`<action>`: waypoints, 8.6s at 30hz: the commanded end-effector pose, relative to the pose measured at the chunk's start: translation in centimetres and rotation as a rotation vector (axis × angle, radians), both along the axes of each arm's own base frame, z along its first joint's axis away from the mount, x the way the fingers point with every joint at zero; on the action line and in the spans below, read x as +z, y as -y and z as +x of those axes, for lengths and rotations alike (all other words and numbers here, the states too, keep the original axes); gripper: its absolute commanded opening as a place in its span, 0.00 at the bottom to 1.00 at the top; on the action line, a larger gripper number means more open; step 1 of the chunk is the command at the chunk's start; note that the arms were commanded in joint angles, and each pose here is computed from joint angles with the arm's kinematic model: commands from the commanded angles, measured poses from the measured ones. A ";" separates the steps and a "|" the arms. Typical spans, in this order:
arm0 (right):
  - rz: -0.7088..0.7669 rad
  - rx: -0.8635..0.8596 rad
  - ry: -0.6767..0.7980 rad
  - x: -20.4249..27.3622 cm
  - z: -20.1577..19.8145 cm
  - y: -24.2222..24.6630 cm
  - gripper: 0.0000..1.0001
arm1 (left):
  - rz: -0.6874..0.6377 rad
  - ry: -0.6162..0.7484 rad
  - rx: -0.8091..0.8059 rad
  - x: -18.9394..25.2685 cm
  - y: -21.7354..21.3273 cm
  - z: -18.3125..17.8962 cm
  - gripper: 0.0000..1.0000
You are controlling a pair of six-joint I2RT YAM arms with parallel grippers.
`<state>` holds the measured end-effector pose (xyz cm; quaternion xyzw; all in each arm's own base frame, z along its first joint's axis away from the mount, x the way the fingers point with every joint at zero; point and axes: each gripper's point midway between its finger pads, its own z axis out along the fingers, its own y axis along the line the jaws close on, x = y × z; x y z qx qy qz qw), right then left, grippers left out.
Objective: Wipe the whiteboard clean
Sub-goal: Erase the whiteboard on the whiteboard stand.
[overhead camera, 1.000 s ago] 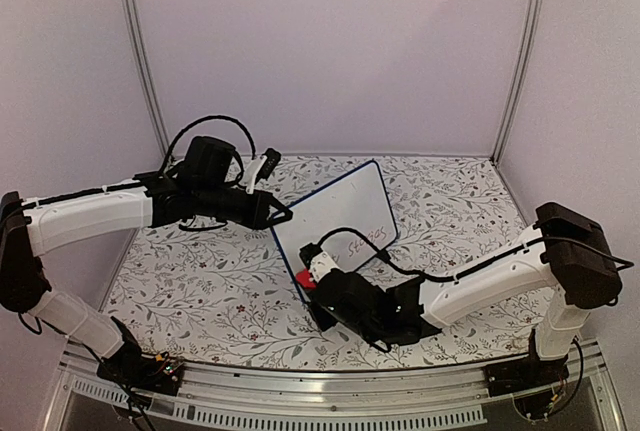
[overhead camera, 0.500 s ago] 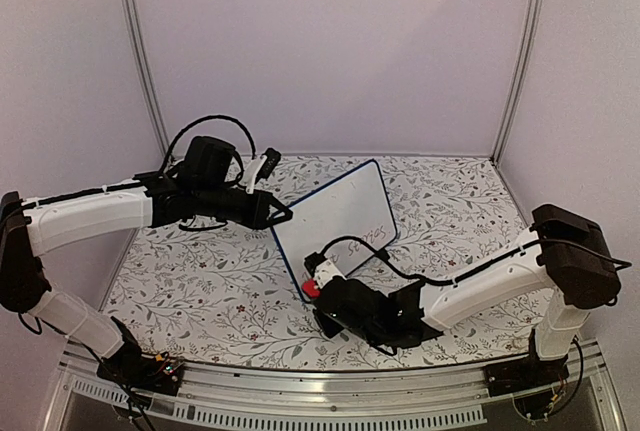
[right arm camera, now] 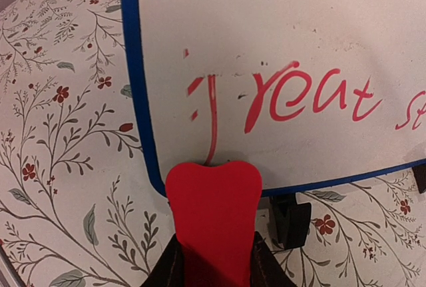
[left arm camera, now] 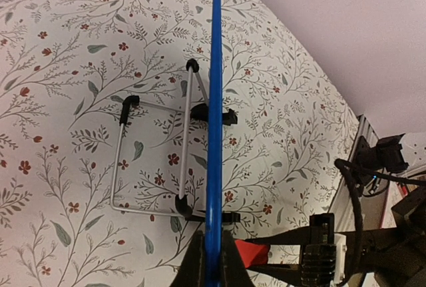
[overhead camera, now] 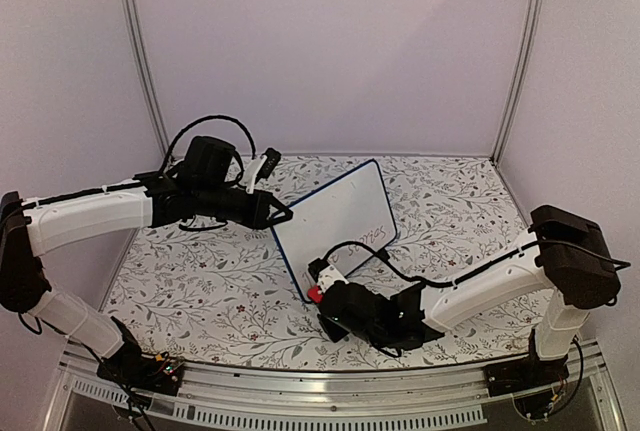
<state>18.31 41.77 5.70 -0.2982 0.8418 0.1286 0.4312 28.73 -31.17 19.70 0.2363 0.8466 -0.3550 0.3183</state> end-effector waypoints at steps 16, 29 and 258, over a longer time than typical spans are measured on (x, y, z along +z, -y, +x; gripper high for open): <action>0.078 -0.020 0.193 8.4 4.1 -1.8 0.23 | -0.028 0.016 0.024 0.5 0.1 1.0 0.00; 0.079 0.021 0.140 6.2 3.3 -2.2 0.23 | -0.030 0.011 0.021 0.4 0.1 1.0 0.00; 0.126 -0.017 0.011 3.4 7.0 0.8 0.22 | -0.038 -0.025 0.009 -0.2 0.2 1.1 0.00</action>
